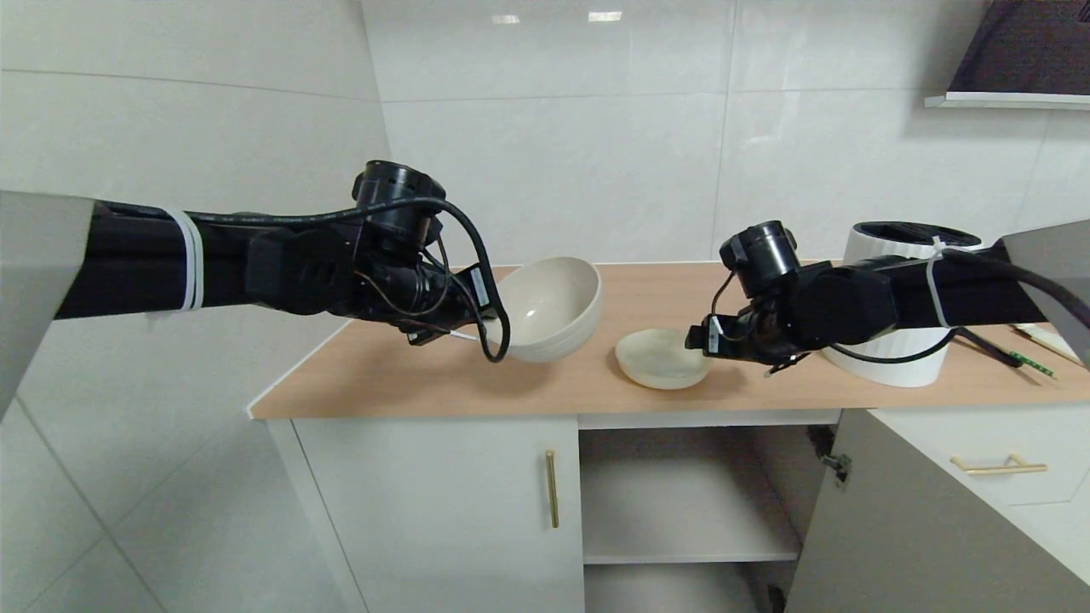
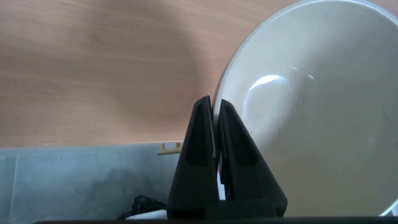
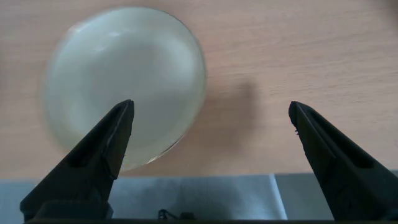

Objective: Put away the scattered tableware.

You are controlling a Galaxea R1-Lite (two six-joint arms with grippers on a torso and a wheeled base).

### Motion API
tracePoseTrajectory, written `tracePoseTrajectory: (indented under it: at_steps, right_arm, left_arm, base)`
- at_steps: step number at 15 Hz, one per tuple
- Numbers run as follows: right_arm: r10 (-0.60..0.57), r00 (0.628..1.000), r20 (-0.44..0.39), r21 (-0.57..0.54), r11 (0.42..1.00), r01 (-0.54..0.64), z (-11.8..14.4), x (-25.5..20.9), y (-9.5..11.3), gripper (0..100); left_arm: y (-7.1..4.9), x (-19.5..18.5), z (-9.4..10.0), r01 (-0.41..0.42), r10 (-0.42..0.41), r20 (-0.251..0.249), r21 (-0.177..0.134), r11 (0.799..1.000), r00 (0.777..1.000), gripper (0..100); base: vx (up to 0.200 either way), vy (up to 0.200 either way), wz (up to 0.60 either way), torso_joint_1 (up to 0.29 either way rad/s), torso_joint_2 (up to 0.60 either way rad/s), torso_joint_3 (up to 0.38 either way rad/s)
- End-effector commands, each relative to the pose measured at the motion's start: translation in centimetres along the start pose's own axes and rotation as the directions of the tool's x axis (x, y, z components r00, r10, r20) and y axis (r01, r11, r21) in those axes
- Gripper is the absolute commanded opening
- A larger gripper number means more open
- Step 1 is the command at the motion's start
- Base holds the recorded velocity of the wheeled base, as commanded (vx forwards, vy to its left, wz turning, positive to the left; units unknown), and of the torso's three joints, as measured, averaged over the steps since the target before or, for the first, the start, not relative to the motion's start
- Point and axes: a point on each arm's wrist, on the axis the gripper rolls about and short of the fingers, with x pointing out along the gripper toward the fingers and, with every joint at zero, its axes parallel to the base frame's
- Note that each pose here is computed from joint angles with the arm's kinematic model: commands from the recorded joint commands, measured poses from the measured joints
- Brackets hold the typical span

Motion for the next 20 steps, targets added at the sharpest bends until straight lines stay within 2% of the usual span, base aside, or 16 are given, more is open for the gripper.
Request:
tracePoseTrajectory:
  at_steps: [1, 9, 10, 16, 19, 20]
  right_arm:
    - [-0.017, 0.999, -0.028, -0.010, 1.000, 0.016, -0.9, 1.8, 0.3, 100]
    - [-0.056, 0.998, -0.023, -0.004, 0.998, 0.056, -1.0, 3.3, 0.1, 100]
    - [-0.056, 0.998, -0.023, -0.003, 0.998, 0.056, -1.0, 3.5, 0.1, 0]
    - [-0.050, 0.999, -0.018, 0.006, 0.999, 0.050, -0.8, 3.4, 0.1, 0]
    - [-0.012, 1.000, -0.006, 0.024, 1.000, 0.012, 0.3, 0.7, -0.2, 0]
    - [0.041, 0.999, -0.012, 0.041, 0.998, -0.040, 1.0, -1.5, -0.6, 0]
  left_arm:
    - [-0.2, -0.4, 0.1, 0.005, -0.005, 0.007, 0.001, 1.000, 1.000, 0]
    - [-0.3, -0.5, -0.3, 0.008, -0.008, -0.002, 0.007, 1.000, 1.000, 0]
    - [-0.4, -0.6, -0.3, 0.008, -0.008, -0.002, 0.005, 1.000, 1.000, 0]
    - [-0.5, -1.0, -0.2, 0.012, -0.013, 0.002, 0.008, 1.000, 1.000, 0]
    - [-0.5, -2.3, -0.2, 0.023, -0.023, 0.010, 0.008, 1.000, 1.000, 0]
    - [-0.6, -3.1, -0.3, 0.029, -0.029, 0.013, 0.009, 1.000, 0.999, 0]
  base:
    - [0.000, 0.000, 0.00, 0.000, 0.00, 0.000]
    - [0.000, 0.000, 0.00, 0.000, 0.00, 0.000]
    - [0.000, 0.000, 0.00, 0.000, 0.00, 0.000]
    - [0.000, 0.000, 0.00, 0.000, 0.00, 0.000]
    - [0.000, 0.000, 0.00, 0.000, 0.00, 0.000]
    - [0.000, 0.000, 0.00, 0.000, 0.00, 0.000]
